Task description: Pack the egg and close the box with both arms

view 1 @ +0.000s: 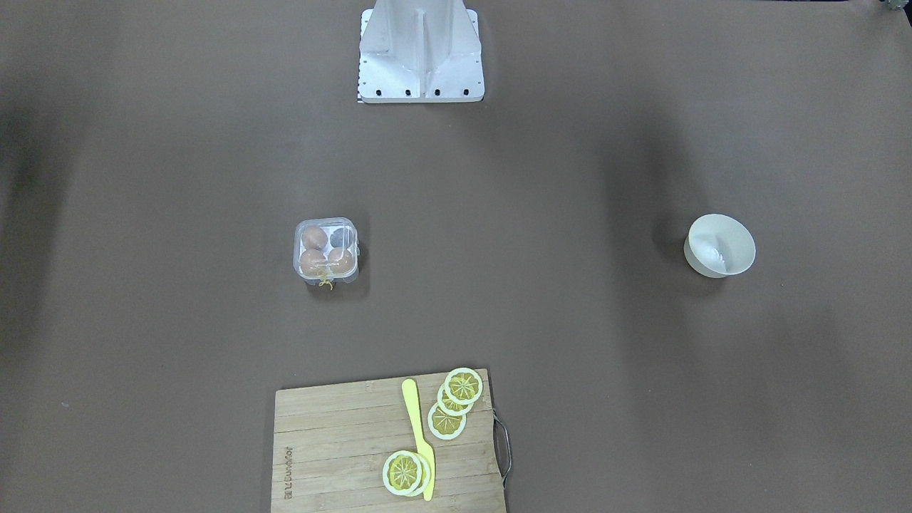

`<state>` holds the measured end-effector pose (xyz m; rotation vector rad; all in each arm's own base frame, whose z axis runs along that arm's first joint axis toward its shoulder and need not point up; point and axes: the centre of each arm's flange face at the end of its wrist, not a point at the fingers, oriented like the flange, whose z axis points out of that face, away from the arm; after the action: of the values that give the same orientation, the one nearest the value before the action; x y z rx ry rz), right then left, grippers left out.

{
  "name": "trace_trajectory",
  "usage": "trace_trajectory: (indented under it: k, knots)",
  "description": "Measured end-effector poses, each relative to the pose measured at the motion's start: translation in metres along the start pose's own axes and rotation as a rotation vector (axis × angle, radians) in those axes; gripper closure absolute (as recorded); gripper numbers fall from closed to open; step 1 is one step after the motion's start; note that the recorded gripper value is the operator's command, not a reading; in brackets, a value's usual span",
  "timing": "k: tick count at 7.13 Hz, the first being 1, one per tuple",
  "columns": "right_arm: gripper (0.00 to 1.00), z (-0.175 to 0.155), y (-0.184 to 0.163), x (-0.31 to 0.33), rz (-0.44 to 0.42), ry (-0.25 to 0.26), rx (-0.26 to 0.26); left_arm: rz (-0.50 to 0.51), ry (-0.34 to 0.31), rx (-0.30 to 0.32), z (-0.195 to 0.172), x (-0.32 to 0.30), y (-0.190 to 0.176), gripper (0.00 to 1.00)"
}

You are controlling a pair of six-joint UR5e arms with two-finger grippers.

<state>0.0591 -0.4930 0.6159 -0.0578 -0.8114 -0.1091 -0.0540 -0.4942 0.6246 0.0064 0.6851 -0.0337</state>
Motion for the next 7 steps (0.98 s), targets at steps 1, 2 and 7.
trace_trajectory:
  k: [1,2,7]
  knots:
    - [0.00,-0.0004,-0.0039,0.0006,0.004,-0.005,0.001,0.000,0.000,0.001,-0.0004,-0.0002,0.0001,0.02]
    - [0.00,-0.0011,-0.0055,0.0014,0.007,-0.008,0.002,-0.001,0.000,0.002,-0.0008,-0.0003,0.0003,0.02]
    - [0.00,-0.0046,-0.0077,0.0015,0.013,-0.024,0.012,0.000,0.002,0.002,-0.0013,0.0001,0.0006,0.02]
